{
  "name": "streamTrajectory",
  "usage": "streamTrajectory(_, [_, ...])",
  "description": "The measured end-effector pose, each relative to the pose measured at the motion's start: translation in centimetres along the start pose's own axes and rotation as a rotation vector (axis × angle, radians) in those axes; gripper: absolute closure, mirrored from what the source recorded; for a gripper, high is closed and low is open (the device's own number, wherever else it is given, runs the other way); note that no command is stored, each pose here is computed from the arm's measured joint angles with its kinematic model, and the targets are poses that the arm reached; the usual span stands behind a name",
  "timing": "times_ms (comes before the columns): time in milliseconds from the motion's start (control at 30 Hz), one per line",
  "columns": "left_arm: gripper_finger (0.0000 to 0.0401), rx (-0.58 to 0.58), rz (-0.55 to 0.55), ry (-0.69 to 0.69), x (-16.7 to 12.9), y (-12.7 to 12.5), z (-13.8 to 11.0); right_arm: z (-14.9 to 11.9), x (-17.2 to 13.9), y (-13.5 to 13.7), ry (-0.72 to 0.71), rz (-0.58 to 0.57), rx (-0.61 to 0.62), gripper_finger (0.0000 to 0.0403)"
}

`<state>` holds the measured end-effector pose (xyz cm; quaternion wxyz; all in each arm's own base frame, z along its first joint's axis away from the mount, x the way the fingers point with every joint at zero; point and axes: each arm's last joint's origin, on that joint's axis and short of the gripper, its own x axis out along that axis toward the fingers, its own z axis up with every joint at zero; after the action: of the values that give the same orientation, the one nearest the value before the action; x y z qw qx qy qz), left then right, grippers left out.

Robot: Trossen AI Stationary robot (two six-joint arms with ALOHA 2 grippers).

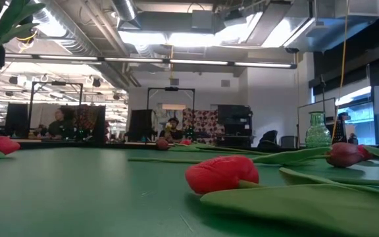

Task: Sort flowers into vase by color
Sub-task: Put the black tulip into the blue vase

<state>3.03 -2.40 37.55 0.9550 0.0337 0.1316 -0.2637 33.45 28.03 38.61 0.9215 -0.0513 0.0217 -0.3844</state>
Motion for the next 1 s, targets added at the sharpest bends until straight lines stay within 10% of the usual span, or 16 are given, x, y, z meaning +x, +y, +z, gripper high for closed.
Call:
streamTrajectory(633, [0.0392,-0.018,0.118,0.067,-1.2,1.2,-2.6,0.0,0.9,-0.1,0.003,-0.027,0.003,0.0158])
streamTrajectory(1000, [0.039,-0.253,0.098,0.171,-1.3,1.2,-3.7,0.0,0.9,-0.1,0.003,-0.027,0.003,0.0158])
